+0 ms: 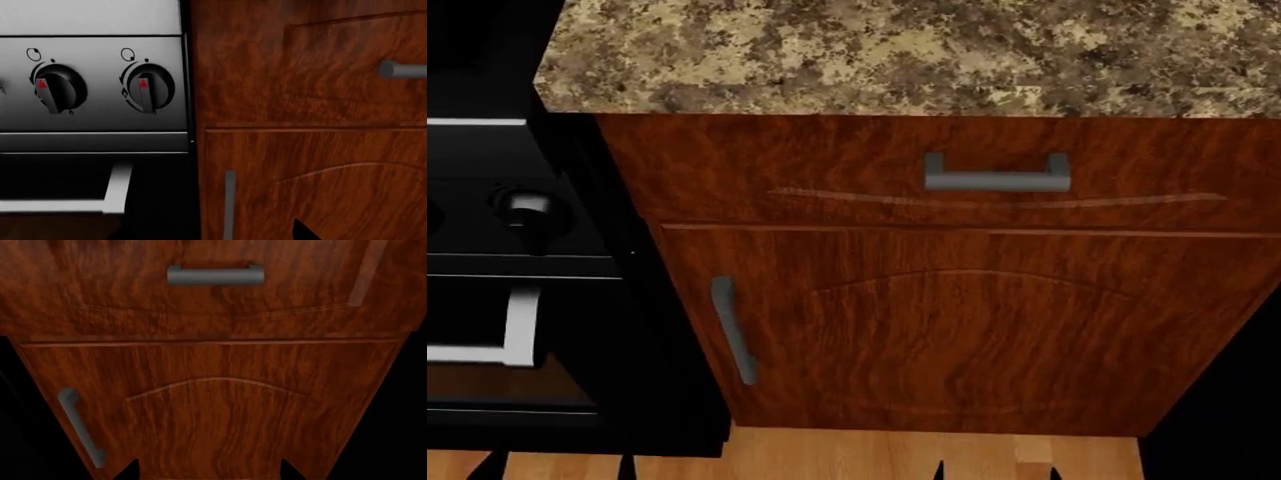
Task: Open the right drawer.
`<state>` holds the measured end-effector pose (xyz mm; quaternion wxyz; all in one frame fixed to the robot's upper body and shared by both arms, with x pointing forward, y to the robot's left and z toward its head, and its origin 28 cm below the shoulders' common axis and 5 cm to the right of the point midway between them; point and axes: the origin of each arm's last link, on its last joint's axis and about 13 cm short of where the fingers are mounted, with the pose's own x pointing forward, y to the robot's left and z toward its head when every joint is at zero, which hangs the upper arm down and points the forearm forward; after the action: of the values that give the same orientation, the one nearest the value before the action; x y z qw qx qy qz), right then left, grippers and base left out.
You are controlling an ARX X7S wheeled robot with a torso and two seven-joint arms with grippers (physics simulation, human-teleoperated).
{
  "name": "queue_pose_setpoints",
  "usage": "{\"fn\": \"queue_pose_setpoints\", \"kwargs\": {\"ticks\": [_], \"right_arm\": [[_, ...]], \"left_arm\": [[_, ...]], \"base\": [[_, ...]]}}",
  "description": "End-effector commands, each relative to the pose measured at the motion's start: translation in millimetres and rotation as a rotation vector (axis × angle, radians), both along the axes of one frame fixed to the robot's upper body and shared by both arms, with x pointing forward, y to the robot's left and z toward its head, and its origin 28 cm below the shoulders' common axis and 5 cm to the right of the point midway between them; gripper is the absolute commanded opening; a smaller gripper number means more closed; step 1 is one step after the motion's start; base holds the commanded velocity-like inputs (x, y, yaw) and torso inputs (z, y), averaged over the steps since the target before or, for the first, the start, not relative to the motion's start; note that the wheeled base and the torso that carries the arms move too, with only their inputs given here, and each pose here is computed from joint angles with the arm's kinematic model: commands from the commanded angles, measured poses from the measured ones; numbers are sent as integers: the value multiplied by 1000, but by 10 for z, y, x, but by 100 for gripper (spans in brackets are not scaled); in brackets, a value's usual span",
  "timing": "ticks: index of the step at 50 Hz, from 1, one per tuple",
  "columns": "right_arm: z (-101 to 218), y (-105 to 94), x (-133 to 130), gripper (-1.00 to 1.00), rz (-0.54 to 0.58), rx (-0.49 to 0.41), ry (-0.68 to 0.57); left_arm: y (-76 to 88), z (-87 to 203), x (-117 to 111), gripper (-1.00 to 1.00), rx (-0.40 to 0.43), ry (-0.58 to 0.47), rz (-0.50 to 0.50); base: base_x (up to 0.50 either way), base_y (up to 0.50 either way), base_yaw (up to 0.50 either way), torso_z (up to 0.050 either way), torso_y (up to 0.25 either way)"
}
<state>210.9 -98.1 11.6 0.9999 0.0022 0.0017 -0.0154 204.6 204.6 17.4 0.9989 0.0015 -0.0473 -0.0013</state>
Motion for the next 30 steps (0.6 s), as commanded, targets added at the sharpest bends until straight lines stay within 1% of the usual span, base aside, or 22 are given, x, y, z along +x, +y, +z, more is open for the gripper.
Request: {"fn": "queue_pose_setpoints", "kwargs": {"ticks": [1, 4, 9, 10, 30], "right_arm": [[-11, -4, 8, 100, -1, 0, -4], [-9, -2, 6, 100, 0, -1, -5], [-4, 5, 1, 100, 7, -6, -9], [13, 12, -4, 100, 19, -10, -26], [34, 11, -13, 100, 14, -2, -15]], "left_arm": [[-10, 10, -1, 100, 9, 3, -3], [-21, 13, -4, 100, 19, 6, -14], [-10, 18, -4, 100, -7, -3, -13], [-14, 16, -4, 100, -5, -3, -14], [-13, 0, -3, 100, -6, -4, -17]], "base": [[0, 0, 0, 0, 0], [0, 0, 0, 0, 0], [0, 0, 0, 0, 0], [0, 0, 0, 0, 0], [15, 0, 0, 0, 0]]}}
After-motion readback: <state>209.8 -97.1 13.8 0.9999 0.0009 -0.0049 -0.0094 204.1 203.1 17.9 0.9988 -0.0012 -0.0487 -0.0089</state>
